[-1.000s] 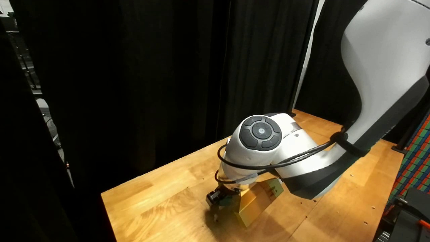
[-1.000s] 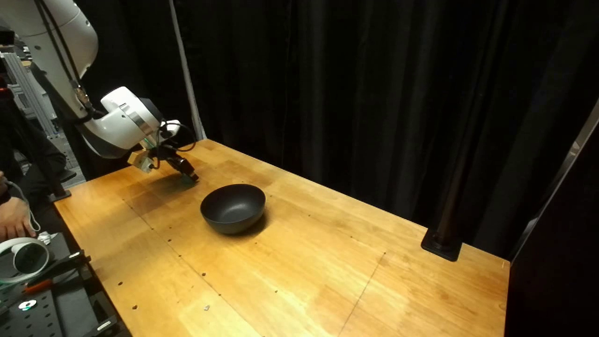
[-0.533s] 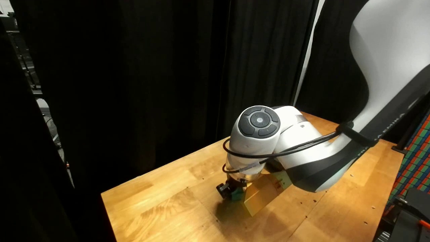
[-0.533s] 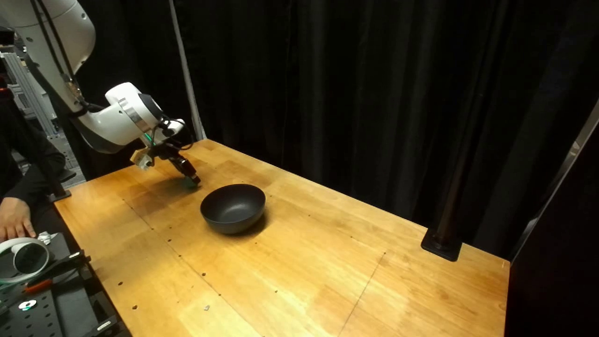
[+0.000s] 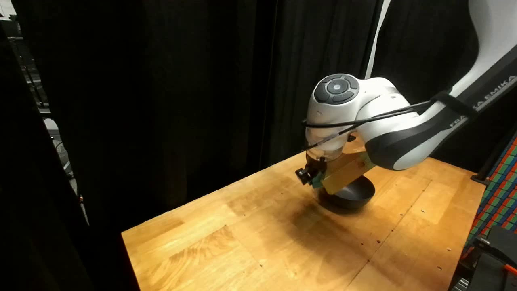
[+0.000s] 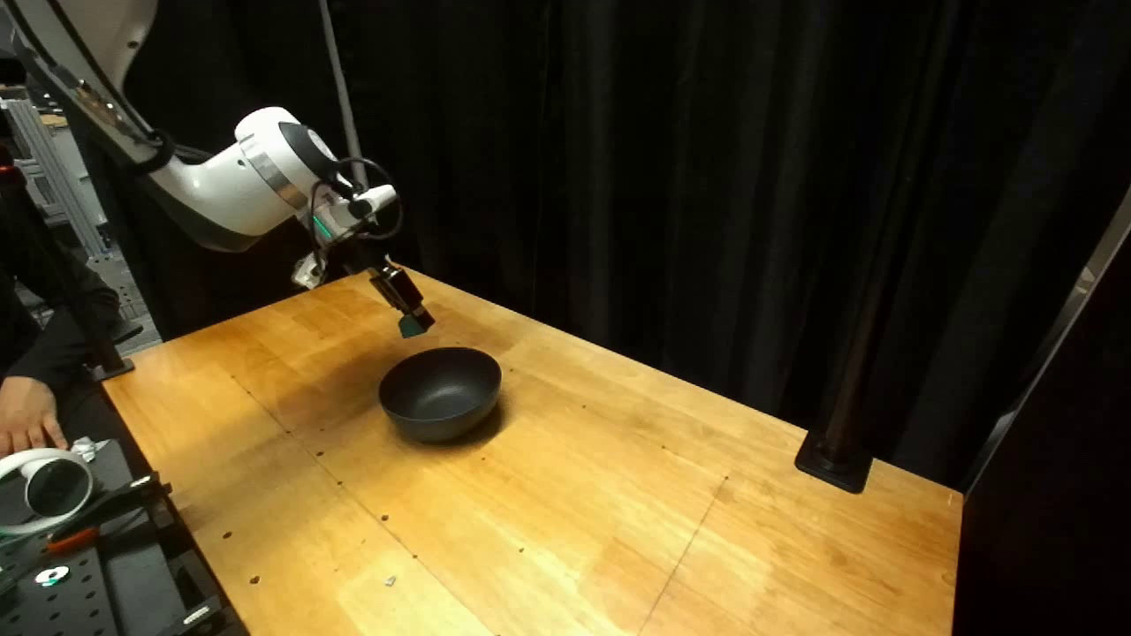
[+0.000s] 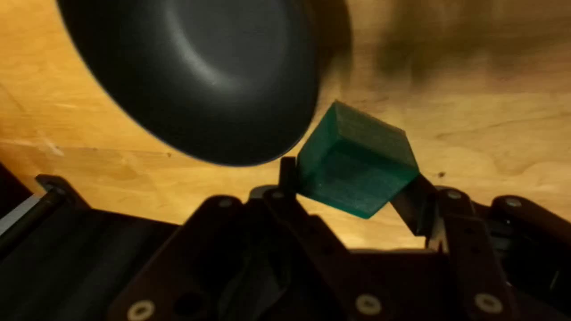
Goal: Put the green cube in the black bowl
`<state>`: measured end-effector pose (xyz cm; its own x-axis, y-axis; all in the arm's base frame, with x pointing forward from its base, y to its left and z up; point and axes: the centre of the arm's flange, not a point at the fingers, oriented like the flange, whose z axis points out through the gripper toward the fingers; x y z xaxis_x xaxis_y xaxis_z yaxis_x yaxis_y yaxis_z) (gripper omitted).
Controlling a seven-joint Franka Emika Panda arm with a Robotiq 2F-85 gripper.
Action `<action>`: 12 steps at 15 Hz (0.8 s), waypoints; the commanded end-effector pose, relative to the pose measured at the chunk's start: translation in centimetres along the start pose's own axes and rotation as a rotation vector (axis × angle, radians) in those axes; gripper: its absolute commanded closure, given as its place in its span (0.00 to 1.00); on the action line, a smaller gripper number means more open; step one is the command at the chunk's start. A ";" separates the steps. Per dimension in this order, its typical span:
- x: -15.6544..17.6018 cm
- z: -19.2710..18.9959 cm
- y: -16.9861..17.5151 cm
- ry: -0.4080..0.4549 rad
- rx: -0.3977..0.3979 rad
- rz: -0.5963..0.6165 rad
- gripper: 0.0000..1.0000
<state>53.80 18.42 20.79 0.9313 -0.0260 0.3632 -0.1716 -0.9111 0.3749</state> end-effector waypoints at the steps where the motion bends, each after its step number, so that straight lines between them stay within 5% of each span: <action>1: 1.9 -0.3 4.6 0.040 -0.075 0.052 0.71; 4: 2.8 1.0 7.7 0.034 -0.143 0.089 0.65; 5: 3.0 1.4 8.6 0.030 -0.162 0.096 0.31; 8: 2.6 1.0 10.5 -0.002 -0.159 0.110 0.05; 12: 0.1 -2.5 12.9 -0.091 -0.073 0.086 0.00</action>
<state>54.87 8.33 23.62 0.9157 -0.1323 0.3795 -0.3096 -0.8343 0.4562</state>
